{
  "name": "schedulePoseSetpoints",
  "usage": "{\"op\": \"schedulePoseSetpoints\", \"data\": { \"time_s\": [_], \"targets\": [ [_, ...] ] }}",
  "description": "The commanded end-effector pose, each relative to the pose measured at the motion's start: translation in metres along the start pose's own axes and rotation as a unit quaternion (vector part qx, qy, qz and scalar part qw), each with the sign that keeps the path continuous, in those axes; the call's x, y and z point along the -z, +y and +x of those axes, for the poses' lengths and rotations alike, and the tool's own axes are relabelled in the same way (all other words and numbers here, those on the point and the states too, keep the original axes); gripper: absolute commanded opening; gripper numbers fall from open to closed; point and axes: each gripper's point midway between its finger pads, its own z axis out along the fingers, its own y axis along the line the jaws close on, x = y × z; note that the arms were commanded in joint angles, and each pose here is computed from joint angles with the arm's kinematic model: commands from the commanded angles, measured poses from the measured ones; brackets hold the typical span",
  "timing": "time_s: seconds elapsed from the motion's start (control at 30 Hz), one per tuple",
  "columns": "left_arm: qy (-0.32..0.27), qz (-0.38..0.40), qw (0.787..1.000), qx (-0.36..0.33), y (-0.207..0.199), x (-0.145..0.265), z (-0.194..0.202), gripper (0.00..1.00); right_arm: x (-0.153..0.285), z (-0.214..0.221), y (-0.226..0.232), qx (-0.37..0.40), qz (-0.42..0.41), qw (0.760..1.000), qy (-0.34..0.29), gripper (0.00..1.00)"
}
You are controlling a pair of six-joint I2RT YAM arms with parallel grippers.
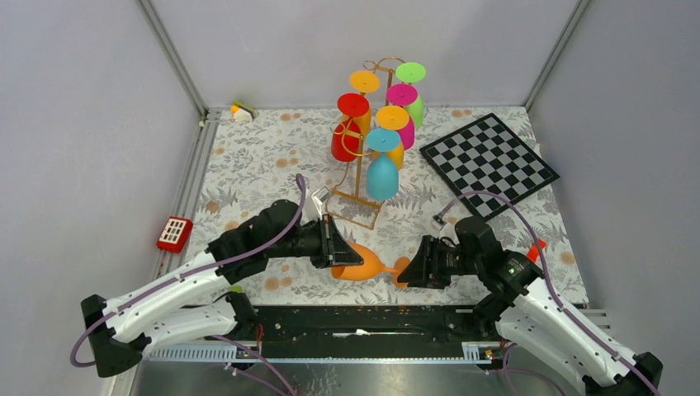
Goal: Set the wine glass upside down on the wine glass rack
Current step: Turn the wine glass upside down at the wine rack.
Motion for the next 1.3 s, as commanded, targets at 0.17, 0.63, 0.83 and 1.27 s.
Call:
{"op": "schedulePoseSetpoints", "data": {
  "time_s": [0.17,0.63,0.83,1.27],
  "targets": [
    [-0.007,0.048,0.999,-0.016,-0.038,0.001,-0.004,0.0,-0.004,-0.001,-0.002,0.009,-0.003,1.0,-0.001,0.26],
    [-0.027,0.003,0.999,-0.03,-0.023,0.009,-0.006,0.62,0.0,0.0,-0.008,0.03,0.012,0.999,-0.001,0.0],
    [-0.033,-0.017,0.998,-0.05,-0.022,0.014,-0.011,0.96,0.002,0.0,-0.01,0.04,0.021,0.999,-0.004,0.0],
    [-0.098,-0.139,0.974,-0.149,-0.005,0.06,-0.041,0.99,0.032,-0.023,-0.007,0.127,0.084,0.986,-0.065,0.0]
  ]
}}
